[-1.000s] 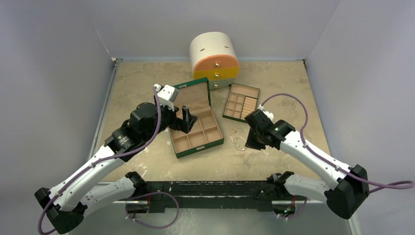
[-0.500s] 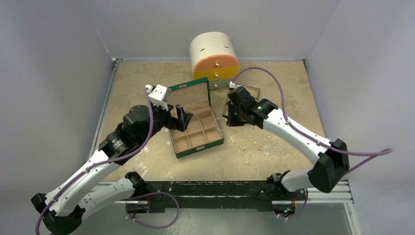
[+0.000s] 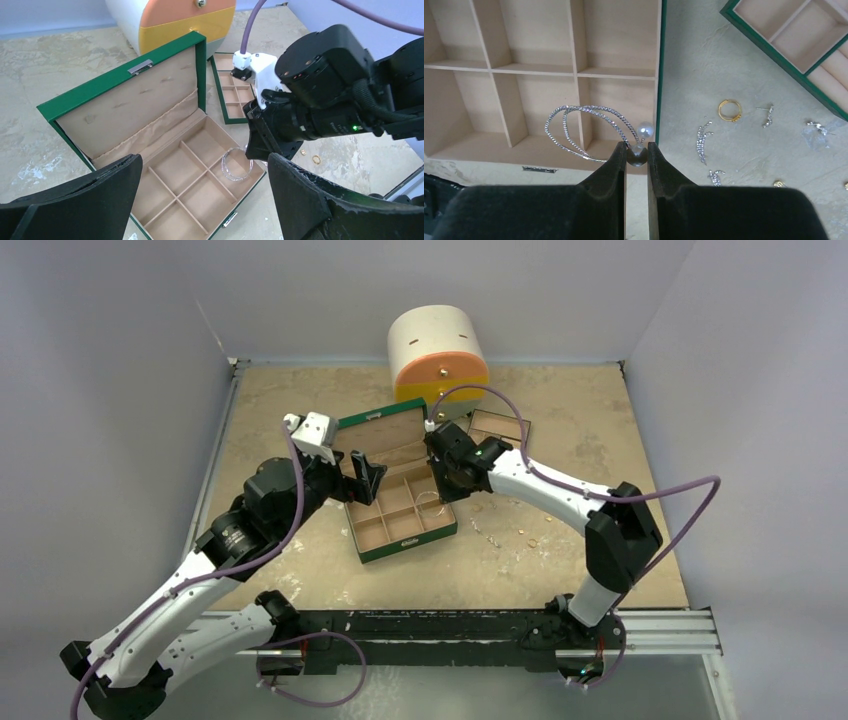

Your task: Organize the mixed jewelry

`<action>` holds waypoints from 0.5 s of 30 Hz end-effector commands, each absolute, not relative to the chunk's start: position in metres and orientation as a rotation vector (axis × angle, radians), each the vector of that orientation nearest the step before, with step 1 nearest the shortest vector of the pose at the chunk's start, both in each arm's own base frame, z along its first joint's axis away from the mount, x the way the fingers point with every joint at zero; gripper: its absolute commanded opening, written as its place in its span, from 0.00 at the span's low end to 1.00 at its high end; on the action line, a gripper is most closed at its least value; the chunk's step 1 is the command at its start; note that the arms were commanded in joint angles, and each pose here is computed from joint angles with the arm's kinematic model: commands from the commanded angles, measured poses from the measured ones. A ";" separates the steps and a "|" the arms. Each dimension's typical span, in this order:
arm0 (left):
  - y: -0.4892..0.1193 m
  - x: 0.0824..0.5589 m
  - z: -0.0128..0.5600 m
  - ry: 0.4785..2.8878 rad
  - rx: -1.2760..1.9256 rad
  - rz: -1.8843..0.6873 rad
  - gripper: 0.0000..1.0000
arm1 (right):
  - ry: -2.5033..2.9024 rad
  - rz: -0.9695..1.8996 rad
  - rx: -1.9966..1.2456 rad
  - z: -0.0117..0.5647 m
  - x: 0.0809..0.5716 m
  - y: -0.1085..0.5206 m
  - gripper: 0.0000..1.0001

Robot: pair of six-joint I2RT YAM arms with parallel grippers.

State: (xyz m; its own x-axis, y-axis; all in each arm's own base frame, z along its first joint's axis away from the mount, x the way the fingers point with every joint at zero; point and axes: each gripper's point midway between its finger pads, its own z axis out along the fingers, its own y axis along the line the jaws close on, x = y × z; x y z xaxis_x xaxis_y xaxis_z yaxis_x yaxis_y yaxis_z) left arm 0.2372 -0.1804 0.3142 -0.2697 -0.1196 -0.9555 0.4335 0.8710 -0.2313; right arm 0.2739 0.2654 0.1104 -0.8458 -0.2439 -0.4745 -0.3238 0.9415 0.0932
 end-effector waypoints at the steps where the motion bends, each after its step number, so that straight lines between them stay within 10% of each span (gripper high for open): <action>1: -0.177 0.240 0.326 1.728 0.209 -0.540 0.96 | 2.589 0.248 -0.448 0.114 0.277 0.277 0.00; 15: -0.178 0.240 0.326 1.729 0.210 -0.540 0.96 | 2.639 0.104 -0.456 0.087 0.278 0.272 0.00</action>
State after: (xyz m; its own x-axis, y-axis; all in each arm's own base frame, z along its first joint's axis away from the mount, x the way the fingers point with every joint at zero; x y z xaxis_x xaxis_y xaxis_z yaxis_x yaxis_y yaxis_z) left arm 0.2385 -0.1785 0.3141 -0.2667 -0.1211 -0.9561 0.4224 0.8770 -0.2289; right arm 0.2684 0.2733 0.0761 -0.8588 -0.2987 -0.4161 -0.3449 0.9378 0.0386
